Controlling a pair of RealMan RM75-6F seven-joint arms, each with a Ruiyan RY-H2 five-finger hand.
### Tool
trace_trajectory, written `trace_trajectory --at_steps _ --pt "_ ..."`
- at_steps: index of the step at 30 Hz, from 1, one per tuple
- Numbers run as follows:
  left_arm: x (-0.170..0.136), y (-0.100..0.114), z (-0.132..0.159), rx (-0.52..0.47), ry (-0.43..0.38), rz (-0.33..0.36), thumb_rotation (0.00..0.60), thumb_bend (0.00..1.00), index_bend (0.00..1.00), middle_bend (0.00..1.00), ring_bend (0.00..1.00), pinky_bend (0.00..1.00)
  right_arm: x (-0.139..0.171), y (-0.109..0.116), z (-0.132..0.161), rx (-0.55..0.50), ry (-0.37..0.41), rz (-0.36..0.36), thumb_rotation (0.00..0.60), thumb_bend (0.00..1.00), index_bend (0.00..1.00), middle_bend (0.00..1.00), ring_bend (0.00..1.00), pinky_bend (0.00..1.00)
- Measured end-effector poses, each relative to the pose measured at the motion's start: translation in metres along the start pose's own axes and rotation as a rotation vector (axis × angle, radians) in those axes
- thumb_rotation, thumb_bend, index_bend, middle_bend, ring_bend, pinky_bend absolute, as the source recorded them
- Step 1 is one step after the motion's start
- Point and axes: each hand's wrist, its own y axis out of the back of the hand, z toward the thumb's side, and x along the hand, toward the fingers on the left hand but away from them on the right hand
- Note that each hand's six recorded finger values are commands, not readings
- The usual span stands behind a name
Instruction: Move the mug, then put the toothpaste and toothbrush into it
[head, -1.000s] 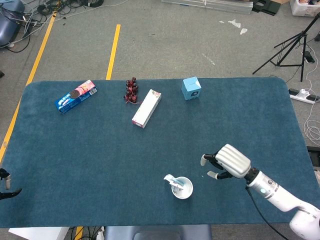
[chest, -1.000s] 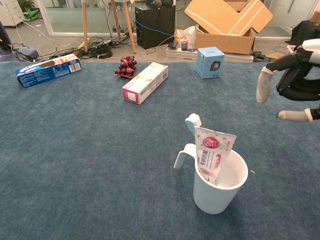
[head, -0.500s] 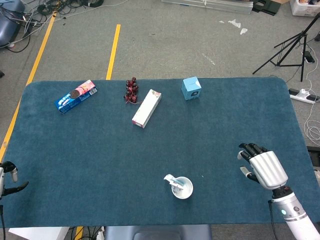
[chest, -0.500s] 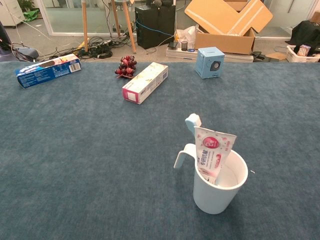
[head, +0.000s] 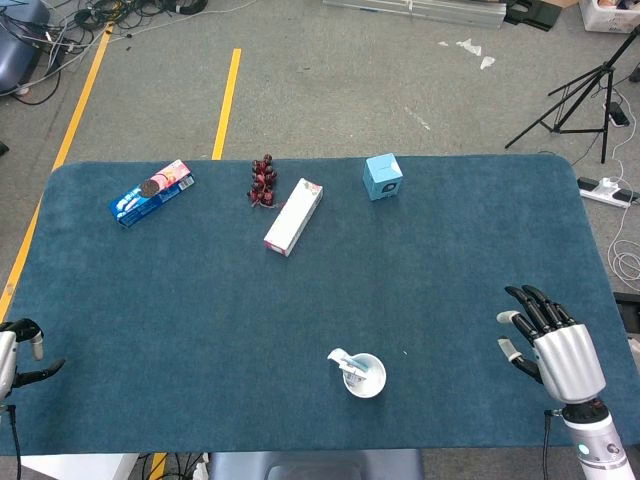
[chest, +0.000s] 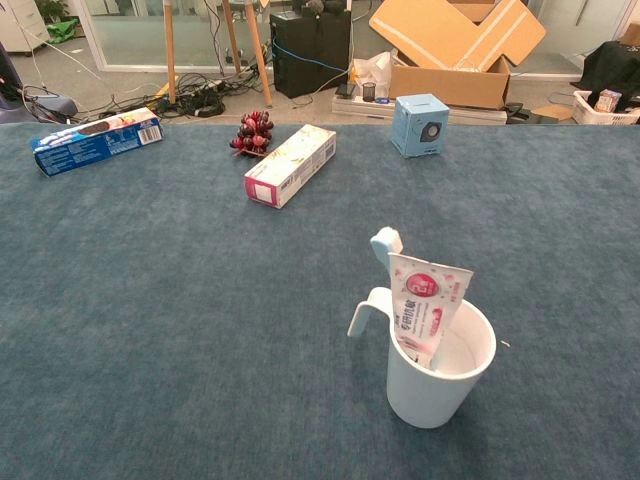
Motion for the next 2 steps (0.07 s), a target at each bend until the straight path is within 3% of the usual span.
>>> trace_trajectory --at_steps 2 --pt "-0.0002 0.0001 0.0003 -0.003 0.001 -0.002 0.6 0.0 0.74 0.48 0.43 0.56 0.0007 0.001 -0.0018 -0.011 -0.002 -0.004 0.6 0.2 0.48 0.26 0.21 0.45"
